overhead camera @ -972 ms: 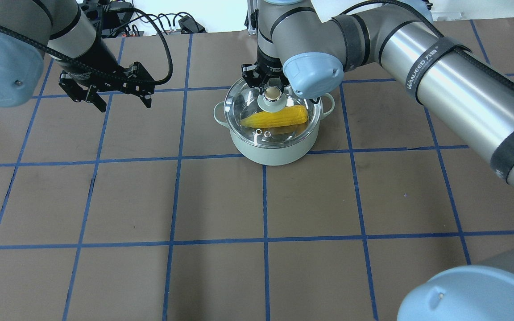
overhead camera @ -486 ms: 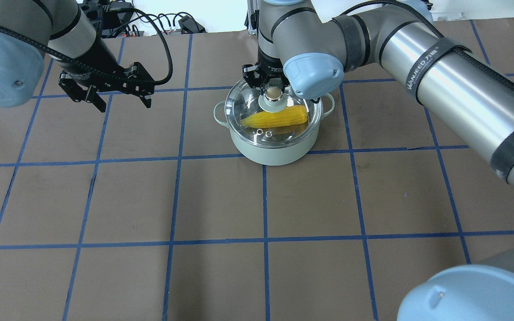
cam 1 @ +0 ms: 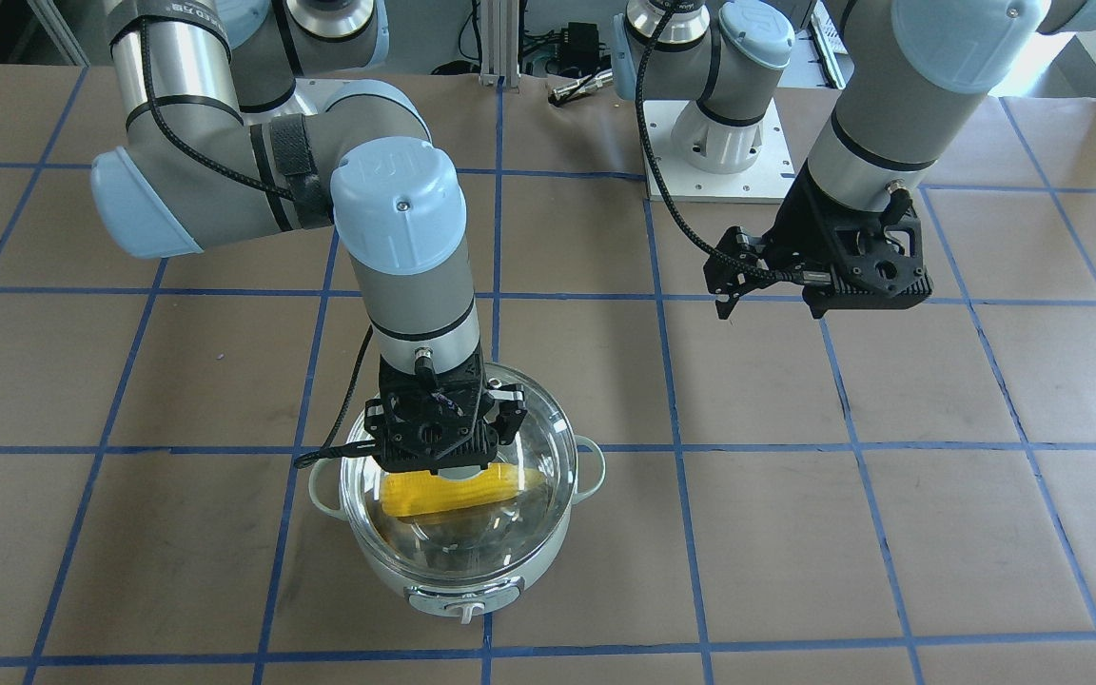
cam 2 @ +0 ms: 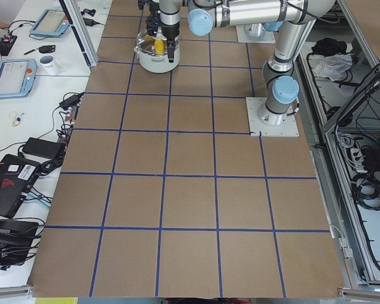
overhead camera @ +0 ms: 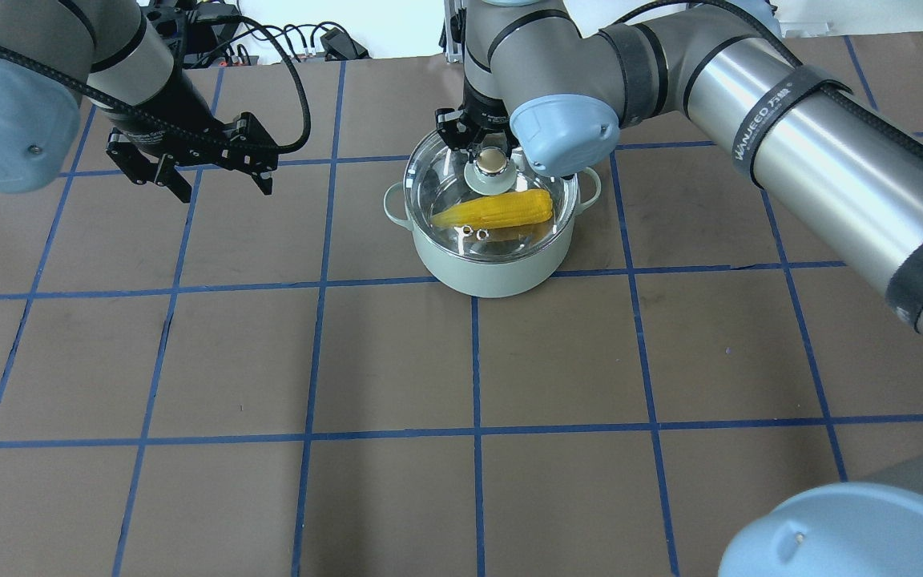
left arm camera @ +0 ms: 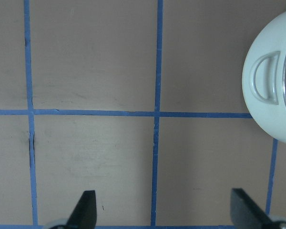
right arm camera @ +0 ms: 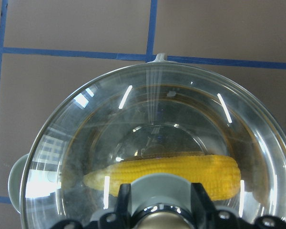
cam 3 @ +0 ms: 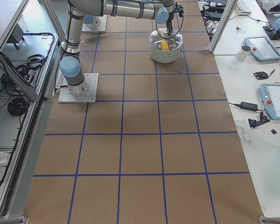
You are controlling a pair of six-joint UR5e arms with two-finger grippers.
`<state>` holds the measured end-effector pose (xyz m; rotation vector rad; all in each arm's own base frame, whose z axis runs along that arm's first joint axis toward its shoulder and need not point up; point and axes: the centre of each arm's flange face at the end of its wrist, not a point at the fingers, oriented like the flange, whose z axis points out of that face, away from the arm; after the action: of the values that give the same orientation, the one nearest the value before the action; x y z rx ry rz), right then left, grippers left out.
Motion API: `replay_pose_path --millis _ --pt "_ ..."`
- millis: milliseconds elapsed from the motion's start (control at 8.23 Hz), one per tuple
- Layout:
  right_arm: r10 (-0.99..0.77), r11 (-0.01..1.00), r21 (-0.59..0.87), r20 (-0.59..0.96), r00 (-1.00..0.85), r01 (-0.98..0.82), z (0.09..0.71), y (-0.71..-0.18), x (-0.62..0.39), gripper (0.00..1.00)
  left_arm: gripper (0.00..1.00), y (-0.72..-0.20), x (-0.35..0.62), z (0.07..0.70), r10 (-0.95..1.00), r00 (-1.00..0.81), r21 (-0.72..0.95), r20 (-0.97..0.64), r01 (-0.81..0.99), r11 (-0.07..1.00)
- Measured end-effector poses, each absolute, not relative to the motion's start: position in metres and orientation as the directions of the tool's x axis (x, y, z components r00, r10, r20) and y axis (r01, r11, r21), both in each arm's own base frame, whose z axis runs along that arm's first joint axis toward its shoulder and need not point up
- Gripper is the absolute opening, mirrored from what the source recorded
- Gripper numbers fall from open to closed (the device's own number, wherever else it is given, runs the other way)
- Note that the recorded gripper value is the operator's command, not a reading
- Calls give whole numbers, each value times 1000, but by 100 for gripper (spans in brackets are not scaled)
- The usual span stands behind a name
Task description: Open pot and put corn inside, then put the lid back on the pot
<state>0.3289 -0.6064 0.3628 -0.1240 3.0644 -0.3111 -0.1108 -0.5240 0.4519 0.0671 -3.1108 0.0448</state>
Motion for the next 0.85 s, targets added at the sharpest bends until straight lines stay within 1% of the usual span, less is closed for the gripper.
replay_pose_path --millis 851 --pt "-89 974 -211 -49 -995 -77 354 -605 328 10 100 -522 -110 443 -39 -999 -9 25 -39 999"
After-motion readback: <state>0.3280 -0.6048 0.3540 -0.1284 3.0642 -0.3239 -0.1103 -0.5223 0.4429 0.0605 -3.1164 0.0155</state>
